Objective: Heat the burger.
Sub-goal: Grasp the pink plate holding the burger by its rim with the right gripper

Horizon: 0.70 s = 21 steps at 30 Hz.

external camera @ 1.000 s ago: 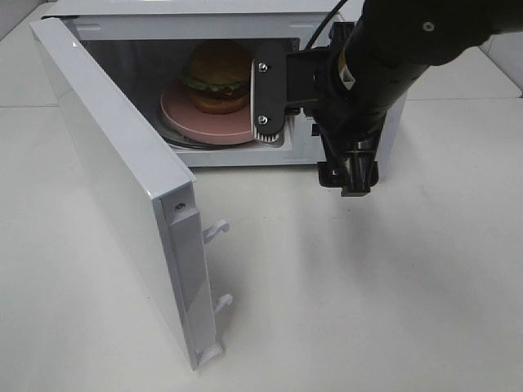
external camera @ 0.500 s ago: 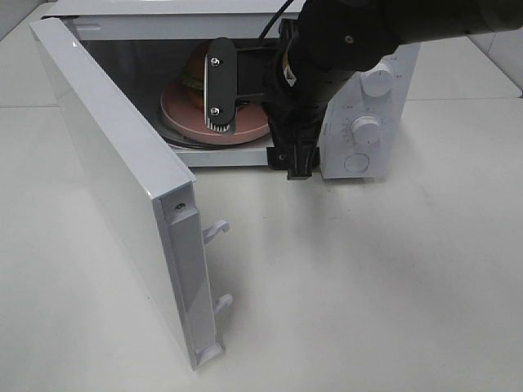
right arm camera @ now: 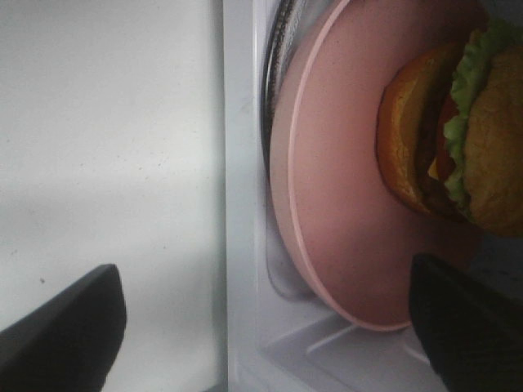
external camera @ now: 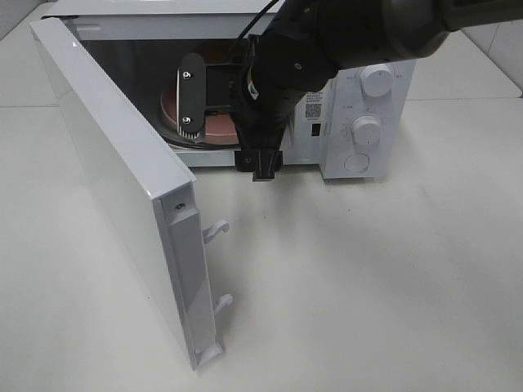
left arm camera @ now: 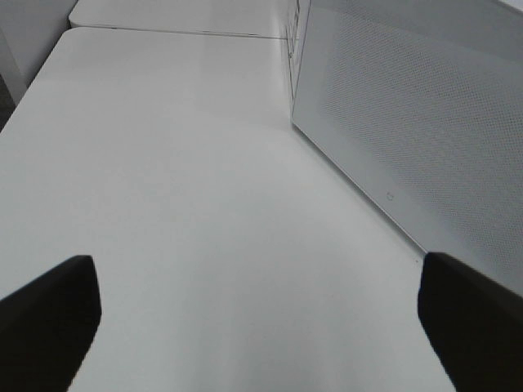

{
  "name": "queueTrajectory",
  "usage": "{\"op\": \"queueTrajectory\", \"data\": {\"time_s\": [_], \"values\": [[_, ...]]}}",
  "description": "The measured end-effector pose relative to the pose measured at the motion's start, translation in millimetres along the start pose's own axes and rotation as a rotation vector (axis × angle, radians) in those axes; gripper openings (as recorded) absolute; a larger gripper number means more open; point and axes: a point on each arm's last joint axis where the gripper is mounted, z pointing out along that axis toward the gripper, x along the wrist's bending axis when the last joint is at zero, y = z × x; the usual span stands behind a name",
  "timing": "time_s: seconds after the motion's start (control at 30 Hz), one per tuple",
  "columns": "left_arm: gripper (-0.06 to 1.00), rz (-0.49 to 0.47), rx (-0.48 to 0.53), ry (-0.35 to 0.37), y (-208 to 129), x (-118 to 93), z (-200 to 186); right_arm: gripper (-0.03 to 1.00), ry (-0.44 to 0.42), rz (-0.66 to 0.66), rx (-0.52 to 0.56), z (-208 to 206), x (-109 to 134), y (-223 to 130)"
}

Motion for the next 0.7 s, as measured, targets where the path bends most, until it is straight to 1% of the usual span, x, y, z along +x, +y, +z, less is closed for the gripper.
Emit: {"op": "queueTrajectory", "data": {"time_s": [0.07, 0.13, 0.23, 0.3, 0.7], "values": [[0.98, 0.000, 0.000, 0.000, 0, 0, 0, 0.91, -0.003, 0.000, -0.003, 4, -1, 2], [0.98, 0.000, 0.000, 0.000, 0, 0, 0, 0.91, -0.012, 0.013, -0.014, 17, -5, 3], [0.98, 0.000, 0.000, 0.000, 0, 0, 0, 0.91, -0.016, 0.017, -0.013, 20, -6, 2], [0.98, 0.000, 0.000, 0.000, 0, 0, 0, 0.90, -0.027, 0.030, -0.020, 32, -10, 0], [0.98, 0.000, 0.000, 0.000, 0, 0, 0, 0.88, -0.031, 0.080, -0.008, 61, -17, -8]]}}
